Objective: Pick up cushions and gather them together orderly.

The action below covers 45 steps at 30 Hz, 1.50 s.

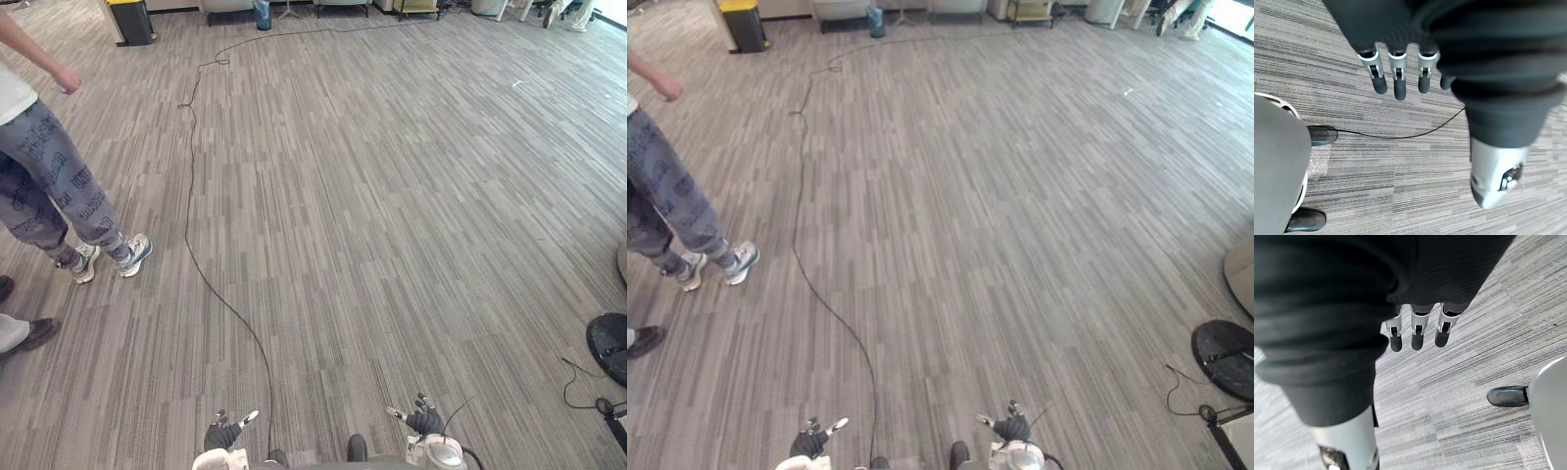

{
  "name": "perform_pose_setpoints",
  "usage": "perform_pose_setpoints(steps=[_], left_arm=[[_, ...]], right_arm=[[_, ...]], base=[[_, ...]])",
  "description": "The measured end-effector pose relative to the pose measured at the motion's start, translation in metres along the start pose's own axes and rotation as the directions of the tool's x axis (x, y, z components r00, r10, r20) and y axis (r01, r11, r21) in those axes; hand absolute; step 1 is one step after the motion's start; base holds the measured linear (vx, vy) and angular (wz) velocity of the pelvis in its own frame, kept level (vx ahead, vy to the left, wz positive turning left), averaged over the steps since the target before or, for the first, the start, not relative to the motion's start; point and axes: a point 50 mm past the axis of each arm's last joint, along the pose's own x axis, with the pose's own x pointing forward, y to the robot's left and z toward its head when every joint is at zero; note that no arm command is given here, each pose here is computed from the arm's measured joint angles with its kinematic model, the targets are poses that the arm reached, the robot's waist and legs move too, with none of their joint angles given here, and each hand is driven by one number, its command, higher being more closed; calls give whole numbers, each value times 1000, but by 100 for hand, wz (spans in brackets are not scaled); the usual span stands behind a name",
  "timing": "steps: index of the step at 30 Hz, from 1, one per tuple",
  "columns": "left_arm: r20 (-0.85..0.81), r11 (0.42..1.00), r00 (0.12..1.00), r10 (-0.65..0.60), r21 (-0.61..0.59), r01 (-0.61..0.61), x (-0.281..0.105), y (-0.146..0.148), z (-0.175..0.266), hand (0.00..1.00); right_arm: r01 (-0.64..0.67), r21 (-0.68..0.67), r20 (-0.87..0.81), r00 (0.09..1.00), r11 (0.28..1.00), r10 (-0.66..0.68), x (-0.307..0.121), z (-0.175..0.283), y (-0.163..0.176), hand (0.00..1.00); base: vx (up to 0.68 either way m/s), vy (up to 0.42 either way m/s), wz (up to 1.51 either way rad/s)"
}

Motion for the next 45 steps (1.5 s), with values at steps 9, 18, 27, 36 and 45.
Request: perform_pose_setpoints(steps=[9,18,27,36,45], left_arm=[[-17,1000,1000,-4,-19,4,0,-1,-2,0],[-39,999,999,-29,15,29,2,-5,-2,0],[-54,999,998,-33,41,36,4,-6,-1,0],[-41,999,999,-19,40,21,7,-2,7,0],[61,994,998,21,-104,-15,9,0,32,0]], right_arm=[[34,49,-67,997,998,-30,0,-10,-8,0],[58,106,-112,993,993,-46,0,-17,-10,0],[57,108,-115,992,993,-44,0,-16,-9,0],[53,112,-131,991,992,-38,2,-15,-5,0],[57,140,-78,996,988,-46,2,-4,-6,0]], base=[[9,-22,3],[-46,-32,6],[13,-14,2],[-39,-33,4],[70,23,21]])
